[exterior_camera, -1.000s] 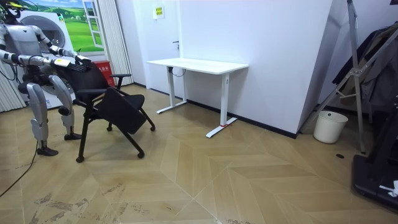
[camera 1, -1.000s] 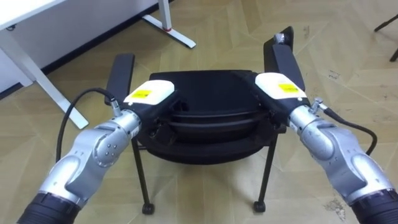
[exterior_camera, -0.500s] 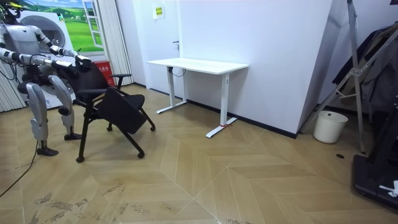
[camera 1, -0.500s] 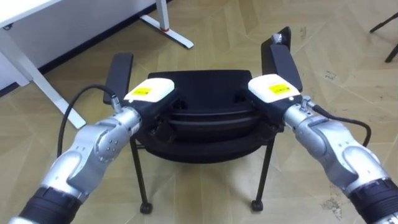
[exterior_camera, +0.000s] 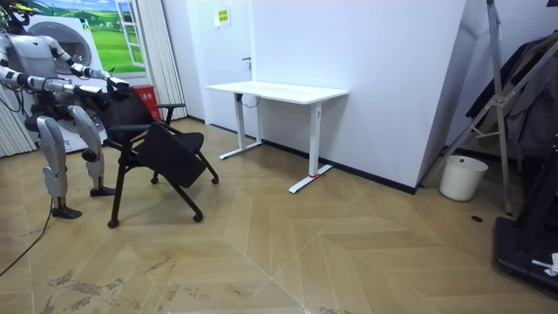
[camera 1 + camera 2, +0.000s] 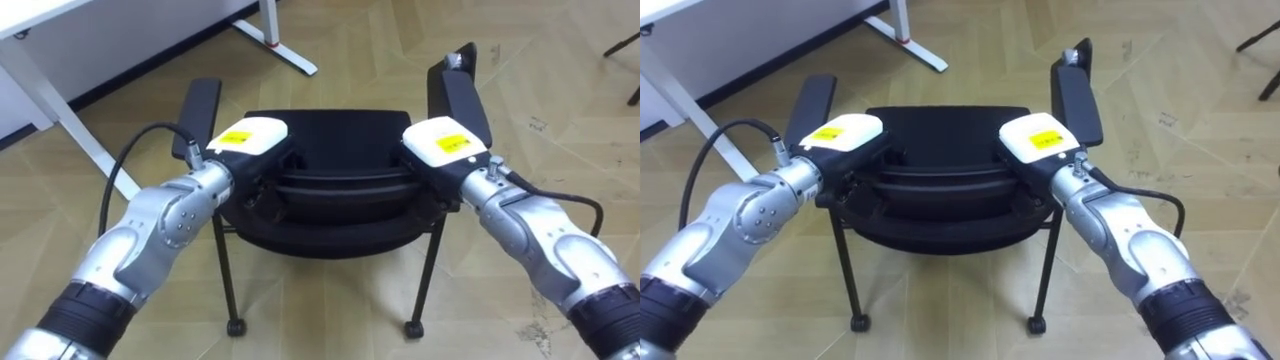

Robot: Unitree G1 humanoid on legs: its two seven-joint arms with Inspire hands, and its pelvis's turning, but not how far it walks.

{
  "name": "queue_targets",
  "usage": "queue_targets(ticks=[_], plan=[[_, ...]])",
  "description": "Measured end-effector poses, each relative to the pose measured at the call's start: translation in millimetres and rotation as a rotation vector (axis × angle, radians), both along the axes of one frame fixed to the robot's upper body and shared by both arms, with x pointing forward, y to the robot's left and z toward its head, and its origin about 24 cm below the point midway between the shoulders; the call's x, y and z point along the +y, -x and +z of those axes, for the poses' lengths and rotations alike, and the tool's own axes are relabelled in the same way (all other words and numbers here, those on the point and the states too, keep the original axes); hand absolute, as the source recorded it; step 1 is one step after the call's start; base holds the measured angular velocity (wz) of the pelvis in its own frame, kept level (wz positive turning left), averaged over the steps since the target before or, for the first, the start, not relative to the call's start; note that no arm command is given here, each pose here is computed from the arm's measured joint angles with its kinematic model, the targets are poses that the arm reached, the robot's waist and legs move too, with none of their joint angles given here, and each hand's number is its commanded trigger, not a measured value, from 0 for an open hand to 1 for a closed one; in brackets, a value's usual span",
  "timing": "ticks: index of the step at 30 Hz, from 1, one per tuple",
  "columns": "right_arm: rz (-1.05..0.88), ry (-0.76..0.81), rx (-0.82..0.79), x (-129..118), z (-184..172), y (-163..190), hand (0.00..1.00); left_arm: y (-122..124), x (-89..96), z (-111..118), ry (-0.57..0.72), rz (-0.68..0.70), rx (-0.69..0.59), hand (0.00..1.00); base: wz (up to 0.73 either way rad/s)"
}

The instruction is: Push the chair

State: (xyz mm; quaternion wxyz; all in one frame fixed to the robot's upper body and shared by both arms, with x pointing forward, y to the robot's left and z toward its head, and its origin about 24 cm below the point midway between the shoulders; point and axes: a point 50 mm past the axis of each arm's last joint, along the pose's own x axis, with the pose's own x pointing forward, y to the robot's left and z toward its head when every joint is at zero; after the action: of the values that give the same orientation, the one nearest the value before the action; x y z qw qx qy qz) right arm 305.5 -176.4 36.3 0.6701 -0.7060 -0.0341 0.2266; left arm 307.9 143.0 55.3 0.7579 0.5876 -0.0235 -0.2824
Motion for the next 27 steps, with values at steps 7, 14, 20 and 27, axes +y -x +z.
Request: queue_targets(ticks=[7,14,20,27], plan=[[-0.002,-0.006,-0.003,-1,-1,1,1.0,0,-0.3,0,0.0,-0.001,-0.007,1.0,0.0],[-0.004,-0.005,0.007,-1,-4,3,1.0,1,-1.4,-3,-0.006,-0.007,0.0,1.0,0.0],[-0.012,-0.015,0.026,-3,-11,9,1.0,2,-2.7,-7,-0.013,-0.014,0.016,1.0,0.04],[-0.026,-0.024,0.052,-6,-19,14,1.0,5,-4.3,-17,-0.002,-0.009,0.011,1.0,0.08]])
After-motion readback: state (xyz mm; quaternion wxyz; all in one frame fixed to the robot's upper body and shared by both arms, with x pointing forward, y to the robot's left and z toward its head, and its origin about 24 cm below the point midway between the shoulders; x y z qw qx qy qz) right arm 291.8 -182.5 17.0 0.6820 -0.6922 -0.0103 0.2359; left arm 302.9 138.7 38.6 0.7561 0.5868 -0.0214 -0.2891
